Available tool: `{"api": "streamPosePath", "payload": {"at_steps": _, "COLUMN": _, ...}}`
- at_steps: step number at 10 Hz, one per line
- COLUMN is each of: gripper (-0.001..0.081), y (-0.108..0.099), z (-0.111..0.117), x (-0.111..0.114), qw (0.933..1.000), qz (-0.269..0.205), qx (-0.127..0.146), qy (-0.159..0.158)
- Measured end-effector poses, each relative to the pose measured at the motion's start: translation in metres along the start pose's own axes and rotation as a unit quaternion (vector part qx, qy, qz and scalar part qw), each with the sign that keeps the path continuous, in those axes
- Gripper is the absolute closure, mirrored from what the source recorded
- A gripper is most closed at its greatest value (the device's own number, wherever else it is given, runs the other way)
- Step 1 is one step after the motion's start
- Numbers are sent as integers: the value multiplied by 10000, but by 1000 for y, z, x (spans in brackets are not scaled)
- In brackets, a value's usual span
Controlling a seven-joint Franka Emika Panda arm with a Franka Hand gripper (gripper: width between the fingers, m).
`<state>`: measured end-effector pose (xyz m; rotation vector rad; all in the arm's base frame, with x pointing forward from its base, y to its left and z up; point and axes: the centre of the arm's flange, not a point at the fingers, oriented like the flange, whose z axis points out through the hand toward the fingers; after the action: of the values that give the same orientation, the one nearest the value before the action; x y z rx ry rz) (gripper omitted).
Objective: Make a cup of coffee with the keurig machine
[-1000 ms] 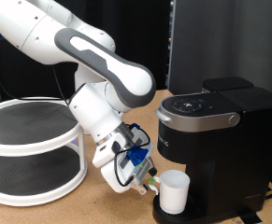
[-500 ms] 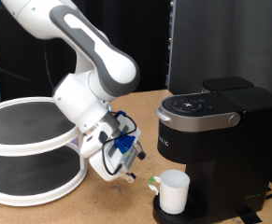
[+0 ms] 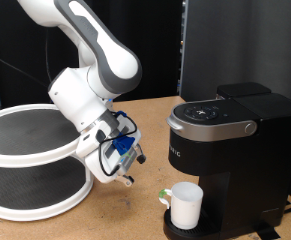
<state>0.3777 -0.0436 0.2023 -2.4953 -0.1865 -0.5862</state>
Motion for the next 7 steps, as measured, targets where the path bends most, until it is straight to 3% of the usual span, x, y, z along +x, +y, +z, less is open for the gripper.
{"api": "streamPosePath", "payload": {"at_steps": 3, "gripper": 8, "y": 1, "z": -10, "x": 6, "qw": 9995, "qz": 96, "qx": 41, "qy": 289}}
{"api": "streamPosePath", "payload": {"at_steps": 7, "gripper": 8, "y": -18, "z": -56, "x": 34, "qw": 9954, "qz": 168, "qx": 574, "qy": 742}}
